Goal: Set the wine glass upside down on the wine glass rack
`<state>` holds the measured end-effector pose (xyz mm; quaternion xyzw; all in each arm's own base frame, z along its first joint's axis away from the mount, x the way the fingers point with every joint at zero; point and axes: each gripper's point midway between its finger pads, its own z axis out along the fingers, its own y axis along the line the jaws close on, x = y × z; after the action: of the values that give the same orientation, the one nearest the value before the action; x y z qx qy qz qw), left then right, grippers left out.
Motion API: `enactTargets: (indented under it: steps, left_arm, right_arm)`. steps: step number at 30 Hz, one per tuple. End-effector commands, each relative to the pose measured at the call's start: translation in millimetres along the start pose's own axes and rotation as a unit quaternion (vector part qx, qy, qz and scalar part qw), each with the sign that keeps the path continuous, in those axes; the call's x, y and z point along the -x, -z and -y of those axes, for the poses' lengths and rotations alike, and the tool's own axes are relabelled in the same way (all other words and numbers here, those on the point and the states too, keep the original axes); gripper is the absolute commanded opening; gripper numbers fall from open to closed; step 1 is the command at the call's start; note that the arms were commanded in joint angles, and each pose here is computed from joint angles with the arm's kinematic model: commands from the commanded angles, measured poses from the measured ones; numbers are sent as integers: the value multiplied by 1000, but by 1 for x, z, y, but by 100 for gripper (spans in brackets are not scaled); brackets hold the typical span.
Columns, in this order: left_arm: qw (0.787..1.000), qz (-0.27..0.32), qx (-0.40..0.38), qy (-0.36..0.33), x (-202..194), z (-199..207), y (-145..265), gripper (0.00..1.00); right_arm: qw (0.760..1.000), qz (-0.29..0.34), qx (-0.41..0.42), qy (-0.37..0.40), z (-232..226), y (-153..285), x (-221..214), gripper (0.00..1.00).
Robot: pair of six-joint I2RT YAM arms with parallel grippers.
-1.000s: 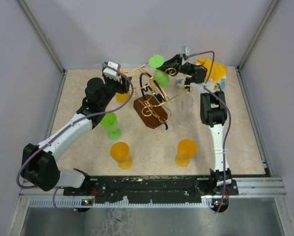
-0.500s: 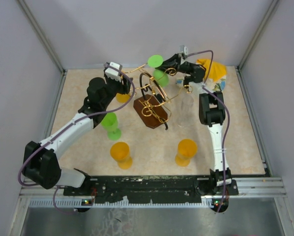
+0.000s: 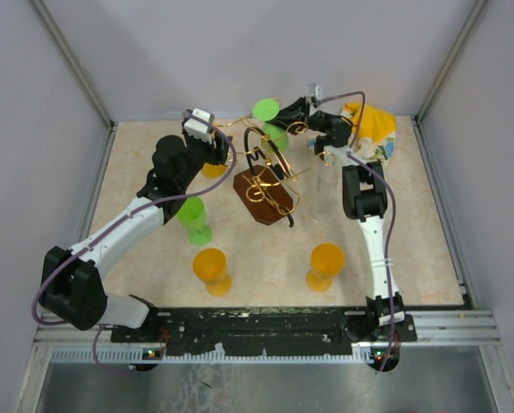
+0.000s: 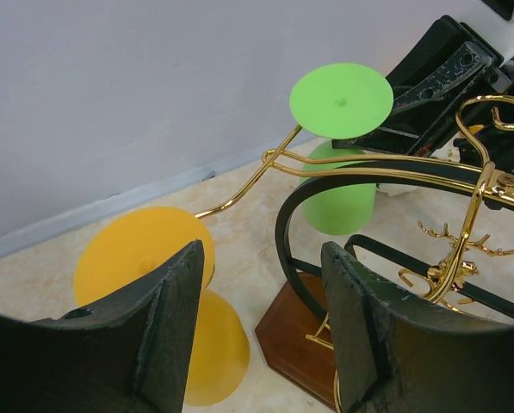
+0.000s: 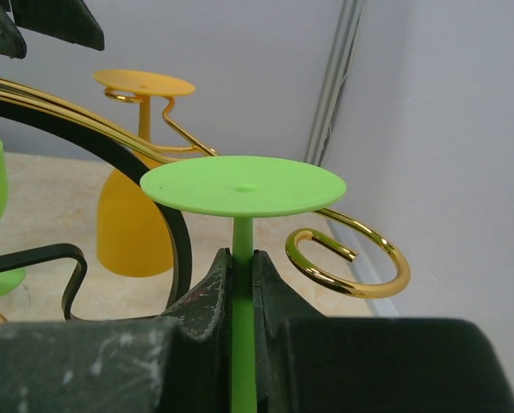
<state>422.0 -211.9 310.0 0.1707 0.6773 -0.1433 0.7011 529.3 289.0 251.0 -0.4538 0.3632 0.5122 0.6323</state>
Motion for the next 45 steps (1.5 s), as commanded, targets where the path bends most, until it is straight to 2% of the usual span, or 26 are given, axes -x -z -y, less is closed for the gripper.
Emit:
enactTargets:
  steps: [1,22,36,45]
  left_arm:
    - [1000,19,-3,-6,17,-1,-2,63]
    - [1000,18,-1,-13,18,-2,-4,63]
    - [1000,19,-3,-13,19,-2,-3,63]
    - [1000,18,-5,-11,19,-1,-2,63]
  right_arm:
    - [995,39,-1,91,0,-8,32,0]
    - [983,67,-125,114,45,-2,27,0]
    - [961,56,-224,151,65,14,41,0]
    - [950,53,-259,169,63,30,60,0]
